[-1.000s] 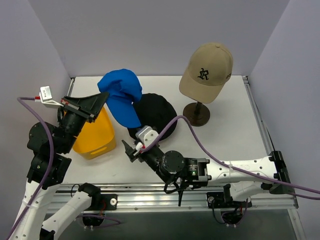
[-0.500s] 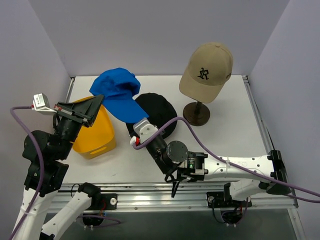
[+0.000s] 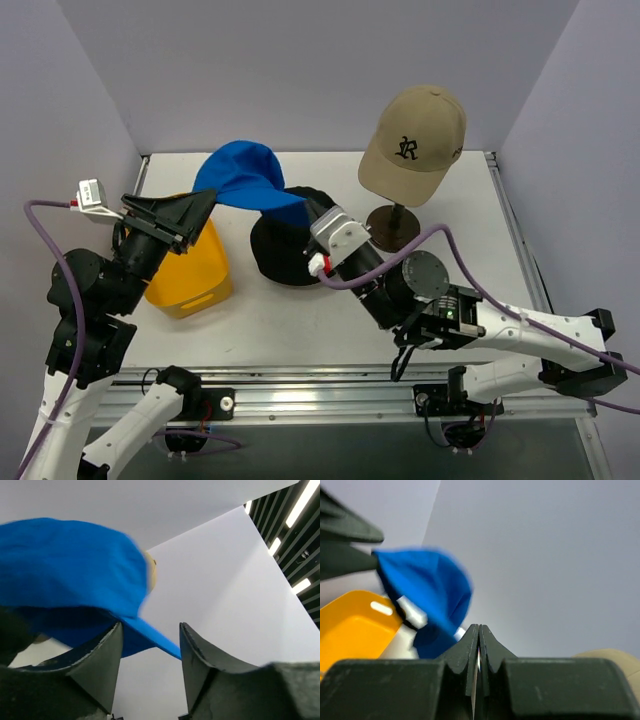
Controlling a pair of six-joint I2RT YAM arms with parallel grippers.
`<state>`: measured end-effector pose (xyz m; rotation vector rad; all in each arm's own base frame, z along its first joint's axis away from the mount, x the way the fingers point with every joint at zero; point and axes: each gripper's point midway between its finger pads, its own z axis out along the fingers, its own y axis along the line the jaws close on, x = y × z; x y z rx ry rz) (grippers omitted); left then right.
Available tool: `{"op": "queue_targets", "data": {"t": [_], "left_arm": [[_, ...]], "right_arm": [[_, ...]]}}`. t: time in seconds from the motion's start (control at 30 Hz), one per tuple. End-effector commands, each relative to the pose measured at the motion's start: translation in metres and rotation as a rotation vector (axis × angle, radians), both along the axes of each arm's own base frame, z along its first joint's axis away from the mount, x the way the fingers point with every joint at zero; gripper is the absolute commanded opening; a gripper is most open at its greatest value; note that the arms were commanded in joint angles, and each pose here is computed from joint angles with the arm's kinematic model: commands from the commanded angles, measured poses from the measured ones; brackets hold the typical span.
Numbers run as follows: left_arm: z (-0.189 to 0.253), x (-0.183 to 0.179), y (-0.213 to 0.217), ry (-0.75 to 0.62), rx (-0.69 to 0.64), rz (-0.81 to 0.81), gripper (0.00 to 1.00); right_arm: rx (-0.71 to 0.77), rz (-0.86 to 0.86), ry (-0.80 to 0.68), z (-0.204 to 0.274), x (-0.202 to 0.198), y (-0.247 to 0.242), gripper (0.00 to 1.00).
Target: Stack the hats
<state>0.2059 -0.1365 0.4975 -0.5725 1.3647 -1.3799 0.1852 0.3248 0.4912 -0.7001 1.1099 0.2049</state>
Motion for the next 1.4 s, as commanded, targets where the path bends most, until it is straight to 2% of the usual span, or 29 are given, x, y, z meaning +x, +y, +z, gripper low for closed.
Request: {"op": "queue_targets", "data": {"t": [0.0, 0.03, 0.17, 0.23, 0.37, 0.4, 0.43, 0.5, 0.53, 0.57, 0.6, 0.63, 0.73, 0.93, 1.2, 1.37], "left_arm": [[-0.006, -0.002, -0.01, -0.008, 0.096, -0.045, 0.58], [0.003, -0.006, -0.009, -0.028, 0.109, -0.049, 0.65], [-0.007, -0.006, -0.012, -0.009, 0.203, -0.059, 0.76], [-0.01, -0.006, -0.018, -0.039, 0.227, -0.086, 0.67], [-0.022, 0.002, -0.024, -0.036, 0.301, -0.1, 0.38], [-0.023, 0.001, -0.019, -0.009, 0.325, -0.083, 0.38], [-0.025, 0.003, -0.017, -0.007, 0.377, -0.07, 0.39], [-0.054, 0.011, -0.004, 0.117, 0.511, -0.016, 0.48], [-0.067, 0.015, 0.003, 0.154, 0.554, 0.014, 0.49], [-0.083, 0.019, 0.013, 0.207, 0.591, 0.062, 0.5], [-0.097, 0.021, 0.022, 0.246, 0.621, 0.102, 0.55], [-0.129, 0.027, 0.029, 0.305, 0.673, 0.132, 0.57], [-0.181, 0.034, 0.037, 0.422, 0.729, 0.163, 0.63], [-0.226, 0.046, 0.03, 0.542, 0.657, 0.172, 0.74], [-0.261, 0.065, 0.01, 0.656, 0.428, 0.183, 0.75], [-0.279, 0.072, 0.011, 0.684, 0.347, 0.236, 0.77]], "right_arm": [[0.003, -0.017, -0.047, 0.034, 0.003, -0.022, 0.0], [-0.015, -0.036, -0.052, 0.034, 0.007, -0.025, 0.0], [-0.026, -0.079, -0.1, 0.057, 0.024, -0.031, 0.0], [-0.061, -0.095, -0.104, 0.063, 0.034, -0.023, 0.0], [-0.103, -0.06, -0.031, 0.041, 0.037, 0.002, 0.0], [-0.101, -0.041, -0.017, 0.035, 0.036, 0.006, 0.0], [-0.092, -0.029, 0.024, 0.026, 0.035, 0.008, 0.0], [-0.081, -0.021, 0.068, 0.013, 0.032, 0.005, 0.0], [-0.036, -0.004, 0.102, 0.009, 0.029, 0.004, 0.0], [-0.008, 0.007, 0.119, 0.005, 0.027, 0.002, 0.0], [-0.009, 0.024, 0.144, -0.011, 0.025, 0.004, 0.0], [0.03, 0.063, 0.153, -0.007, 0.018, -0.001, 0.01], [0.086, 0.146, 0.23, -0.019, 0.002, 0.0, 0.03], [0.085, 0.188, 0.263, -0.046, -0.023, -0.007, 0.04], [0.127, 0.192, 0.288, -0.059, -0.033, -0.029, 0.04], [0.175, 0.205, 0.294, -0.052, -0.037, -0.043, 0.04]]}}
